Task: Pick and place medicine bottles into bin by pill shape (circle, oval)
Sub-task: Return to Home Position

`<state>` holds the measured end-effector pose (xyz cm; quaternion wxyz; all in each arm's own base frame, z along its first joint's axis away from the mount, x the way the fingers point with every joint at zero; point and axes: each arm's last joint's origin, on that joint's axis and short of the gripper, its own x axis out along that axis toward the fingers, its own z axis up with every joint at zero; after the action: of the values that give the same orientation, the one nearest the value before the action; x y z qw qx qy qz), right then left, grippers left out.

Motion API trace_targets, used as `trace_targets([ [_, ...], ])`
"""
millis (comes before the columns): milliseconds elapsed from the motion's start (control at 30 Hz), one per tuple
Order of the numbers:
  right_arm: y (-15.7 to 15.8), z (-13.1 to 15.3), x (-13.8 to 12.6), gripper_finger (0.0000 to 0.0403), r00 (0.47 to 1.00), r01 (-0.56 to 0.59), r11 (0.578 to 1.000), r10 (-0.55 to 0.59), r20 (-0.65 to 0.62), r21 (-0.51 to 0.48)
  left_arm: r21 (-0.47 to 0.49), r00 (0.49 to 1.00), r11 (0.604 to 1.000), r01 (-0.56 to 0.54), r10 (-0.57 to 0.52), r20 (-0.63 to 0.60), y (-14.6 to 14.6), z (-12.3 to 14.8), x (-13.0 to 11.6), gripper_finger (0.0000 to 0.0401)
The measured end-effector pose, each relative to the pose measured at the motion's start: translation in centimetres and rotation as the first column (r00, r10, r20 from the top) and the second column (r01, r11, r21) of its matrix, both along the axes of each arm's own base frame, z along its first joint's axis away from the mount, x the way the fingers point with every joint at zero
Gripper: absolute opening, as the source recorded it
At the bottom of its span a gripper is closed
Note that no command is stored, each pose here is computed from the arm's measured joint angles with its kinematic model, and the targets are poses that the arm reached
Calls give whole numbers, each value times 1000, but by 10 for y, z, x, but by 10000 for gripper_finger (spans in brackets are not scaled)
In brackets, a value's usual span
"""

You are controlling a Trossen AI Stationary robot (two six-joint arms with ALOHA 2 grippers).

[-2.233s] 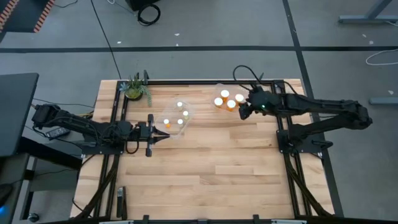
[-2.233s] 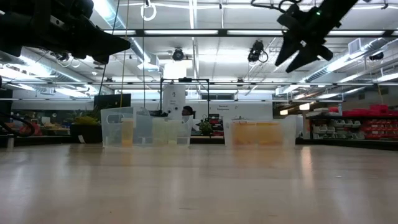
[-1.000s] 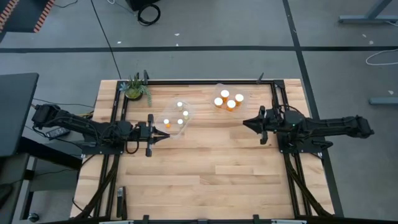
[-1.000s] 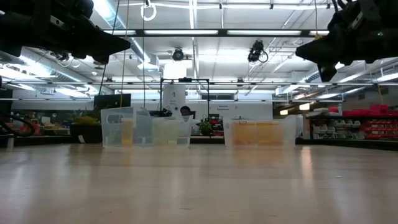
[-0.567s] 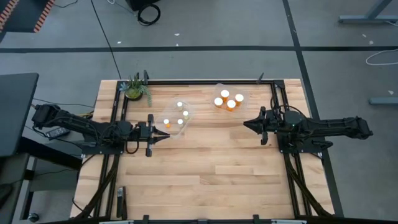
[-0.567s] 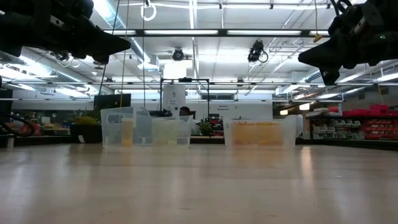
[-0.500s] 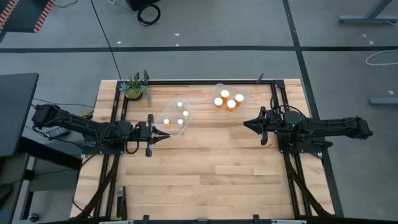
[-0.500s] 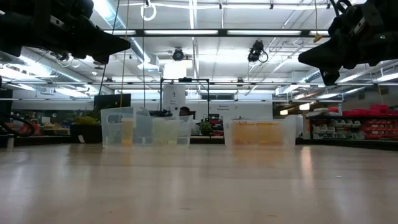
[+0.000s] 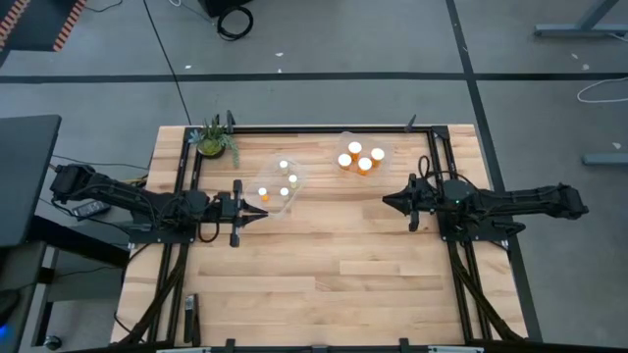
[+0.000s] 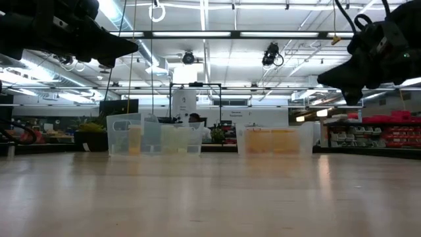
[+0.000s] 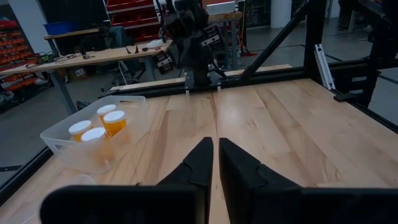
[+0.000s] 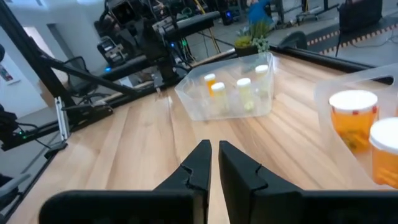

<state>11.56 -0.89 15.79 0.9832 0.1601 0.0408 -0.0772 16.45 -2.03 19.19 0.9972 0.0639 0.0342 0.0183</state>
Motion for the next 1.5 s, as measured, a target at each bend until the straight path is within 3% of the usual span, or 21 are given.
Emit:
trace_targets([
  [433, 5, 1, -1, 37, 999, -31, 999, 31, -8, -8, 0, 1000, 1000, 0, 0, 0, 0, 0, 0, 32],
  [733, 5, -2, -2, 37, 996, -61, 981, 47, -82, -185, 0, 1000, 1000, 0, 0, 0, 0, 0, 0, 33],
  [1067, 5, -2, -2, 37, 995, -62, 980, 47, -82, -189, 0, 1000, 1000, 4, -4, 0, -1, 0, -1, 40],
  [1200, 5, -2, -2, 37, 995, -62, 980, 47, -82, -189, -10, 998, 1000, 4, -3, 64, 1, 0, -10, 34],
  [1333, 5, -1, -2, 37, 996, -62, 980, 47, -82, -189, -15, 995, 1000, 4, -3, 95, 4, -19, -26, 29],
  [1500, 5, -1, -2, 37, 996, -62, 980, 47, -81, -189, -21, 1000, 1000, 12, -11, 24, 4, -28, -36, 30],
])
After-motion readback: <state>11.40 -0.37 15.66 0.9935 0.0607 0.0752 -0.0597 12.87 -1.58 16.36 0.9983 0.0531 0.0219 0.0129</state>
